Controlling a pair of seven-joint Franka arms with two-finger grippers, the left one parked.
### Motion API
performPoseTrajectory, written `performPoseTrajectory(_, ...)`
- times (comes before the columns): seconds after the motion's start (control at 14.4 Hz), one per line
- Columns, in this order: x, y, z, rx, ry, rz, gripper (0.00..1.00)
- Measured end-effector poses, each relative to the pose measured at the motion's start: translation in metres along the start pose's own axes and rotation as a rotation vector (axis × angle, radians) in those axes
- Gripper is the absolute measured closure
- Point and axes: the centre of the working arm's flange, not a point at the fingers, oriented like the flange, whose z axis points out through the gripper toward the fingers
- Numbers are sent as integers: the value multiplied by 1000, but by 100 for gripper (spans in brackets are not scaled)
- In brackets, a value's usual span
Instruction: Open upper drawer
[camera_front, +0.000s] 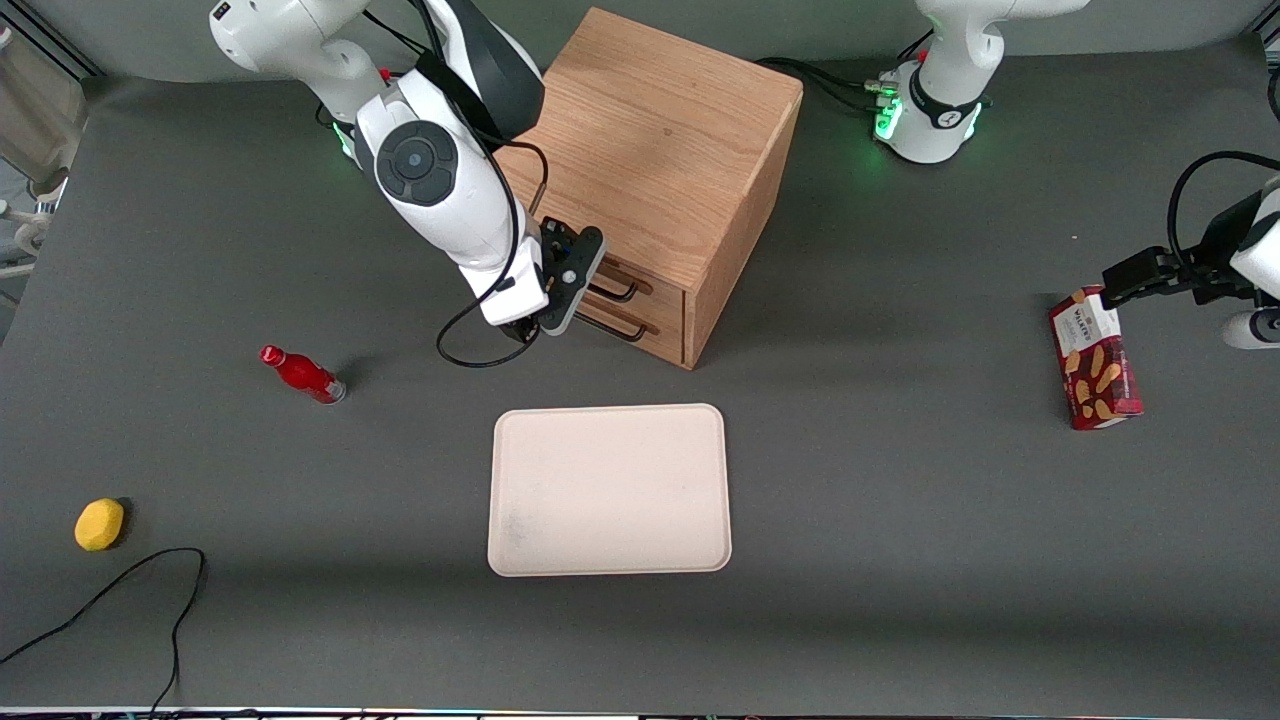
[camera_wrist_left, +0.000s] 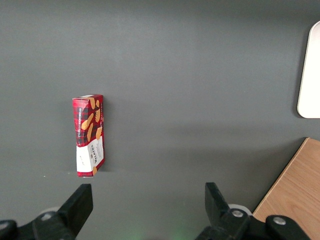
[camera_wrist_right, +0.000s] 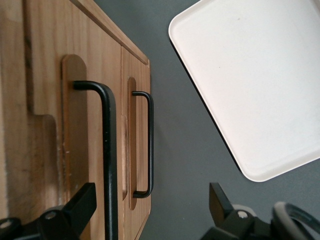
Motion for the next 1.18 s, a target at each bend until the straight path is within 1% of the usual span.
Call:
performPoseTrajectory(0.49, -1, 2, 18, -16, 19, -1, 0)
performPoseTrajectory(0.76, 0, 0, 39, -26, 28, -4, 0)
performPoseTrajectory(1.18, 0, 0, 40, -26, 28, -6, 0)
